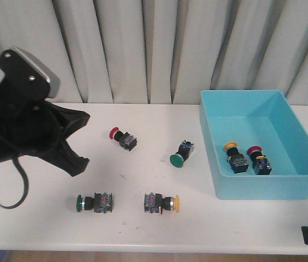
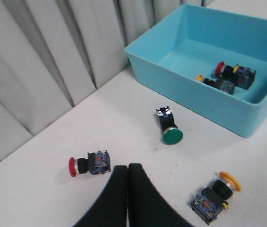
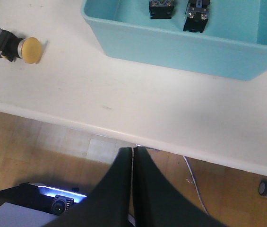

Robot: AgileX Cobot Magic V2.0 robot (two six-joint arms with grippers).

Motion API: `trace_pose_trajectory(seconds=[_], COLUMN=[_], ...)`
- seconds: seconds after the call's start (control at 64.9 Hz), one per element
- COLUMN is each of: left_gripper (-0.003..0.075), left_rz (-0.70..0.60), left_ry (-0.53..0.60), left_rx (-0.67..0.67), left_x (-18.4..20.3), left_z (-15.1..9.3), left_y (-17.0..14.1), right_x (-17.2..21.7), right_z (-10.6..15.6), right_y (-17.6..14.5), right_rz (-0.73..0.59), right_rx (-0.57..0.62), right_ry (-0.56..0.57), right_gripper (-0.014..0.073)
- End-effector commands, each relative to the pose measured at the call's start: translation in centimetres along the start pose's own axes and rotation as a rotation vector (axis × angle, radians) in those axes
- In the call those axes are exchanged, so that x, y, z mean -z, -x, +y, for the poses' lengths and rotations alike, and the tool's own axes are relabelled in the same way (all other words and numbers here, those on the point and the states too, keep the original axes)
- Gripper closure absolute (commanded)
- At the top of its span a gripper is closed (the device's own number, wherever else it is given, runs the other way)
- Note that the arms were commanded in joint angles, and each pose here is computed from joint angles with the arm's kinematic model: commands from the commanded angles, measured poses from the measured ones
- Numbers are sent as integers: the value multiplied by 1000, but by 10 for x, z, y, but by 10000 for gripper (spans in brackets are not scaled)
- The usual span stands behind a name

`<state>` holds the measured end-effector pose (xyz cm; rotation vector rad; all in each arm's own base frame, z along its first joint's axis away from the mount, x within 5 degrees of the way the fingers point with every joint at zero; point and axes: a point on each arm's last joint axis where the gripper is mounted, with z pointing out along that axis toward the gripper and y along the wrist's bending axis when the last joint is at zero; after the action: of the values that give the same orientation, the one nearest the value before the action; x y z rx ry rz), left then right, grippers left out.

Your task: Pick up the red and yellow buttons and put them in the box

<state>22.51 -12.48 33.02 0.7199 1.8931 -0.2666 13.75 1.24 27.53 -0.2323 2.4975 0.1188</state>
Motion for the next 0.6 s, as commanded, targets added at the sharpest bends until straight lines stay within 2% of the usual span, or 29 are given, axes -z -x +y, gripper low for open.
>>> trace_pose_trajectory(seconds=[0.0,0.139,0.432,0.586], left_gripper=[727,727,727,727], left_rz=[-127,-155,-292,-347], left_ry=[95,152,190,315], left_rx=[30,112,103,170], left_x=[33,66,119,132], left_z=[7,8,-11,-12], left_y=[13,-11,-80,-127], right_x=[7,7,7,7], right_z=[-1,-1,-1,-1], right_y=[10,10,10,10], right_rz=[-72,-71,-71,-71], right_rx=[8,8,8,8], right_ry=[-14,-14,-14,-14], right_gripper=[602,602,602,602])
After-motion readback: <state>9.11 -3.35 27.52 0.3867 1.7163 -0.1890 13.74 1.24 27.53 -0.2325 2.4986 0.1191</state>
